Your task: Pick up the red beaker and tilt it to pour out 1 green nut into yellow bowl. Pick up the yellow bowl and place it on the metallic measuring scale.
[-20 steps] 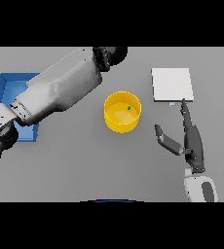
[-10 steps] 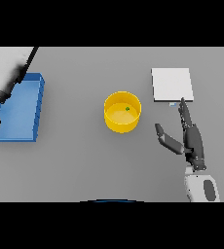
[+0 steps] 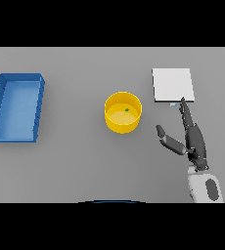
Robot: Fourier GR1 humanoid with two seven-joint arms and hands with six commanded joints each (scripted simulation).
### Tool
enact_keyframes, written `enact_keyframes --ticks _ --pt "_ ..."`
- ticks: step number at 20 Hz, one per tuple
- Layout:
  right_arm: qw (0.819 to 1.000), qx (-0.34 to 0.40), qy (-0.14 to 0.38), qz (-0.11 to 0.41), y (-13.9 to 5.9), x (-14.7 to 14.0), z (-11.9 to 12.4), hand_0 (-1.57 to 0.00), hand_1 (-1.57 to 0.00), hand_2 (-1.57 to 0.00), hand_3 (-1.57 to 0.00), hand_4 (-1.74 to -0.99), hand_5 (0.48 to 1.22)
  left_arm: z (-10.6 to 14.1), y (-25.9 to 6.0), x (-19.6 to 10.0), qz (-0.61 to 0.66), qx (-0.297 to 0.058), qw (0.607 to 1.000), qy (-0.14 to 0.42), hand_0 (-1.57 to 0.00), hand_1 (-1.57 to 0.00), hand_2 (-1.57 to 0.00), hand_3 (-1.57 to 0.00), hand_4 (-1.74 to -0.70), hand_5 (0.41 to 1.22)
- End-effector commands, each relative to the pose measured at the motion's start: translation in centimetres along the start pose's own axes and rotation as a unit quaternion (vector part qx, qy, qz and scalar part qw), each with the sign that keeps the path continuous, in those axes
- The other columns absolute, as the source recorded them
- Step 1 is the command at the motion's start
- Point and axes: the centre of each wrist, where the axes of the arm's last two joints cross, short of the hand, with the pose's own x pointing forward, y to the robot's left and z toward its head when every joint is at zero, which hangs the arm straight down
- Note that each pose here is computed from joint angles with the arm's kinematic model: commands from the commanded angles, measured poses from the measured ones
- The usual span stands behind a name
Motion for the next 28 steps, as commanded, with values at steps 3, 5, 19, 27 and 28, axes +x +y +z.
enact_keyframes --ticks 3,5,19,27,28 --pt "1.0 0.007 0.01 0.012 0.1 -0.2 0.0 0.0 0.0 0.0 0.0 -1.209 0.62 1.4 -2.2 -3.1 0.07 0.021 0.995 0.061 -1.57 -1.57 -1.57 -1.45 -1.74 1.221" --pt "1.0 0.009 0.005 0.018 0.0 0.1 -0.2 0.0 0.0 0.0 0.0 -1.212 0.641 3.1 -3.9 -5.3 0.093 0.02 0.99 0.101 -1.57 -1.57 -1.57 -1.46 -1.74 1.221" --pt "0.999 0.013 0.008 0.028 0.0 0.4 0.1 0.0 0.0 0.0 0.0 -1.203 0.663 12.1 -11.6 -8.9 0.156 -0.007 0.966 0.206 -1.57 -1.57 -1.57 -1.55 -1.74 1.039" --pt "1.0 0.01 0.002 0.03 0.0 0.2 0.7 0.0 0.0 0.0 0.0 -1.181 0.665 13.4 -10.6 -9.6 0.117 -0.139 0.965 0.188 -0.75 -0.6 -0.61 -0.58 -0.97 0.74" --pt "1.0 0.01 0.003 0.028 -0.2 0.4 0.6 0.0 0.0 0.0 0.0 -1.182 0.667 13.5 -10.4 -9.8 0.114 -0.152 0.964 0.185 -0.6 -0.48 -0.49 -0.46 -0.92 0.723"
